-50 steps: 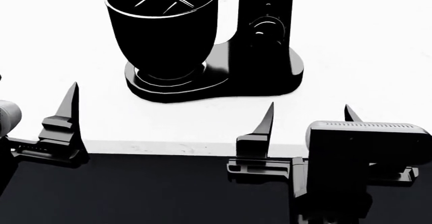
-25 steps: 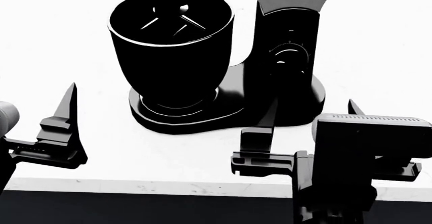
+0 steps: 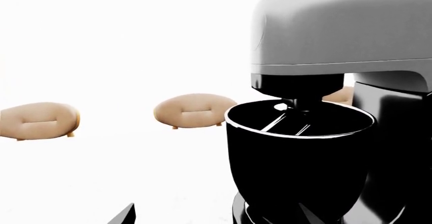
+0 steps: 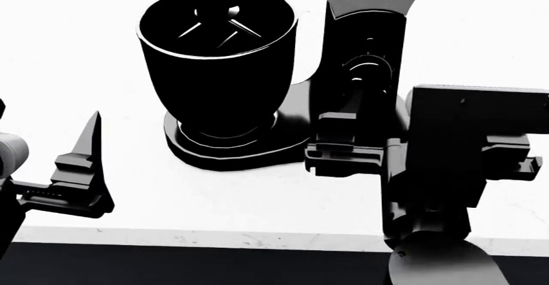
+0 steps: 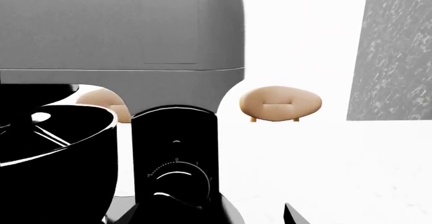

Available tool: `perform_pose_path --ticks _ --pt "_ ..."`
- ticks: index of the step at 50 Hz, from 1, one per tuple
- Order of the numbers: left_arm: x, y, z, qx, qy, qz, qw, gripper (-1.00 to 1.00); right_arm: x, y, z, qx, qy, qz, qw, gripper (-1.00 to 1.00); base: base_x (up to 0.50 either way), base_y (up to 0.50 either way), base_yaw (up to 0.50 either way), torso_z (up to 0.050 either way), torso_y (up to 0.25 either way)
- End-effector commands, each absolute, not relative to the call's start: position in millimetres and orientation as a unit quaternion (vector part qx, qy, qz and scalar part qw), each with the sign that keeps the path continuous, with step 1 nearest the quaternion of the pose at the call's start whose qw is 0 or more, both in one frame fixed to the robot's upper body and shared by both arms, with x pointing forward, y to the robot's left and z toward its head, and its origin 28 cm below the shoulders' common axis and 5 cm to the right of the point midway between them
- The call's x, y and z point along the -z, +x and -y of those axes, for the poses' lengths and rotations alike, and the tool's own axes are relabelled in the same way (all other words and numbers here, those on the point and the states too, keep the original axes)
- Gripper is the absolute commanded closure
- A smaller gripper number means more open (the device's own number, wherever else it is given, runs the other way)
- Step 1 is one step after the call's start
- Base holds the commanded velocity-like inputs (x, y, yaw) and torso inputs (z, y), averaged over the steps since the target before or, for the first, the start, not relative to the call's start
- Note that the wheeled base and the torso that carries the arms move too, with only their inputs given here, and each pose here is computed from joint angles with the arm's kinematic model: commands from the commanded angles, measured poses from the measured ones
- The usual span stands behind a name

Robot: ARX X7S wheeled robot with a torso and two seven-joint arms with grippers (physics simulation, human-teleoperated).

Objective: Open the stand mixer head.

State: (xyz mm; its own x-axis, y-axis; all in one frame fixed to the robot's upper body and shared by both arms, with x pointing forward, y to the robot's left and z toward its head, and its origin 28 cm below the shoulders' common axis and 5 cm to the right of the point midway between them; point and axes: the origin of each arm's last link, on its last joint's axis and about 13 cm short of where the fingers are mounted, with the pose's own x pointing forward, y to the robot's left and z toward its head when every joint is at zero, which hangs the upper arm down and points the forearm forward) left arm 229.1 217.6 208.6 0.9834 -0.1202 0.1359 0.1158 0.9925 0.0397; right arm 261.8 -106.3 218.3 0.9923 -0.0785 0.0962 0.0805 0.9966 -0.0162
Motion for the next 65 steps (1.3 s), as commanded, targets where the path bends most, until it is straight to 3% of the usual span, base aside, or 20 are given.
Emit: perform_pose_path --ticks 1,22,23,65 --pt "-206.5 230.2 -221.8 0.017 0.000 0.086 0.996 -1.00 -235.8 278.8 106.5 0.032 -0.003 0.045 0.998 -1.00 0.00 0.00 0.00 0.000 0.000" --pt "-202.4 230.2 -223.7 0.009 -0.003 0.081 0.997 -1.00 -238.9 313.6 104.7 0.029 -0.013 0.020 0.999 -1.00 0.00 0.00 0.00 0.000 0.000" --pt "-202.4 230.0 -223.7 0.009 -0.003 0.081 0.997 -1.00 -238.2 313.4 104.0 0.028 -0.013 0.019 0.999 1.00 0.00 0.00 0.00 0.000 0.000" --pt "-190.8 230.8 -229.3 -0.005 -0.021 0.073 0.997 -1.00 -230.8 354.8 89.0 0.013 -0.019 -0.008 1.000 1.00 0.00 0.00 0.00 0.000 0.000"
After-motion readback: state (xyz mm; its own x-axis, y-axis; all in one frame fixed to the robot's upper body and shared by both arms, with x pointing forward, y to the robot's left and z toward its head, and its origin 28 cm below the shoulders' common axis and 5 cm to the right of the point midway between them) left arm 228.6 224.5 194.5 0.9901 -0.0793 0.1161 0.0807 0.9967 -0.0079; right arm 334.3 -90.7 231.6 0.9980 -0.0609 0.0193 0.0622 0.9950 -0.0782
